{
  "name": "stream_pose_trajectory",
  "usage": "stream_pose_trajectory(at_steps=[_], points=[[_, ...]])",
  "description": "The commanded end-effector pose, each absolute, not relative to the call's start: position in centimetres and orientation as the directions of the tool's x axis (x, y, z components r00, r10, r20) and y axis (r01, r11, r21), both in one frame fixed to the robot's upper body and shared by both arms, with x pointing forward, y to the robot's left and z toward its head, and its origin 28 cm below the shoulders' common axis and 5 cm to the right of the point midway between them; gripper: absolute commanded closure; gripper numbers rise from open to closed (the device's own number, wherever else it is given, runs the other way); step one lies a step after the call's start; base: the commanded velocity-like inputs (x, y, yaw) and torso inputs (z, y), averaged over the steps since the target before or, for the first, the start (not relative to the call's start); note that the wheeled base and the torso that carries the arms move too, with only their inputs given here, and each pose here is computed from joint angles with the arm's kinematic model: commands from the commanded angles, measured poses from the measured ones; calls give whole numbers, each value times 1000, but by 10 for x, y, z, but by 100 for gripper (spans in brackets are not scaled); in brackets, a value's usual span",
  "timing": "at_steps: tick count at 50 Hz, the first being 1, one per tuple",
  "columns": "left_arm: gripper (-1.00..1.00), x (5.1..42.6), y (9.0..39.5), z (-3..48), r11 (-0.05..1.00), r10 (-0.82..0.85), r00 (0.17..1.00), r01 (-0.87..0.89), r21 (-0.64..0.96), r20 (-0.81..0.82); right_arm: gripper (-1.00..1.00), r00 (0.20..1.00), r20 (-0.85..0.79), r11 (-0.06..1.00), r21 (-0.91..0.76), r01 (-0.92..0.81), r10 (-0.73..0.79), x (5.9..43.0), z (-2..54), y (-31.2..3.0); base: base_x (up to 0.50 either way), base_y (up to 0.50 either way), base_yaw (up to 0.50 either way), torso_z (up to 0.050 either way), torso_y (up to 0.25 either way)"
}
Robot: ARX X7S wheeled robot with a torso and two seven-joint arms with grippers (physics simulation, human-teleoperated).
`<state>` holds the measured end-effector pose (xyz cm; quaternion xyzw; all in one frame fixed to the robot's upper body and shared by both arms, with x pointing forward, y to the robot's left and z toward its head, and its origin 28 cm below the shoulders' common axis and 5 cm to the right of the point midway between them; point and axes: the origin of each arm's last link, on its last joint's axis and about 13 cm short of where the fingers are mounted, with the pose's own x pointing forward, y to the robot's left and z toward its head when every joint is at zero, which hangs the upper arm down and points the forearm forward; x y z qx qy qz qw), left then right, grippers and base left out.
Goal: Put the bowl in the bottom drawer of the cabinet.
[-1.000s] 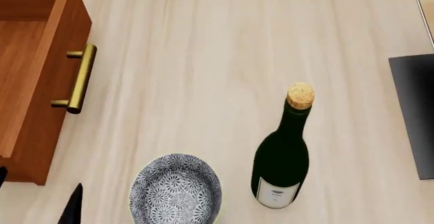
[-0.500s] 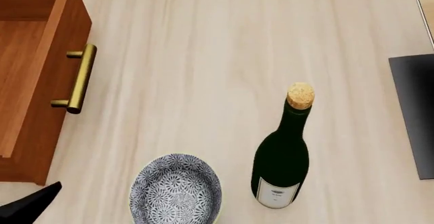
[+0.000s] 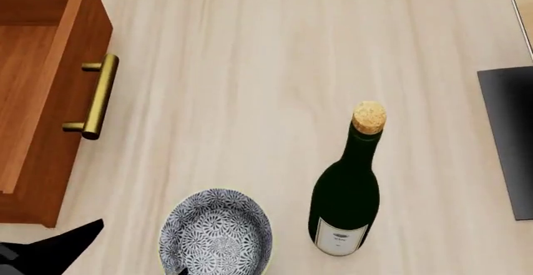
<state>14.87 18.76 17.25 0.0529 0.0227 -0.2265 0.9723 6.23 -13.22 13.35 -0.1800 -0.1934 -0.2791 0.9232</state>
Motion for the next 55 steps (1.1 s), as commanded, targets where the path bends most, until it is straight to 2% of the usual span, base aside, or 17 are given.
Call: stream_pose_trajectory(at_steps=[1, 11, 21, 32, 44, 55], points=[[-100, 151, 176, 175, 875, -483, 869, 483, -27, -105, -100, 772, 454, 782, -223, 582, -445, 64, 130, -133, 0, 0, 0, 0, 0], [-100, 156, 172, 176, 874, -484, 871, 478, -89, -84, -100, 771, 451, 782, -220, 583, -449, 63, 129, -132, 0, 0, 0, 0, 0], [-100, 186, 178, 180, 888, -400, 915, 373, -270, -50, -100, 776, 450, 785, -223, 578, -443, 63, 128, -130, 0, 0, 0, 0, 0], [-100, 203, 173, 169, 891, -381, 921, 342, -299, -85, -100, 779, 447, 788, -223, 574, -440, 65, 126, -131, 0, 0, 0, 0, 0], [-100, 201, 161, 159, 873, -426, 898, 376, -309, -112, -100, 780, 447, 790, -224, 571, -438, 64, 125, -131, 0, 0, 0, 0, 0], [-100, 224, 161, 141, 880, -389, 908, 315, -357, -157, -100, 779, 448, 788, -226, 573, -439, 61, 126, -131, 0, 0, 0, 0, 0]])
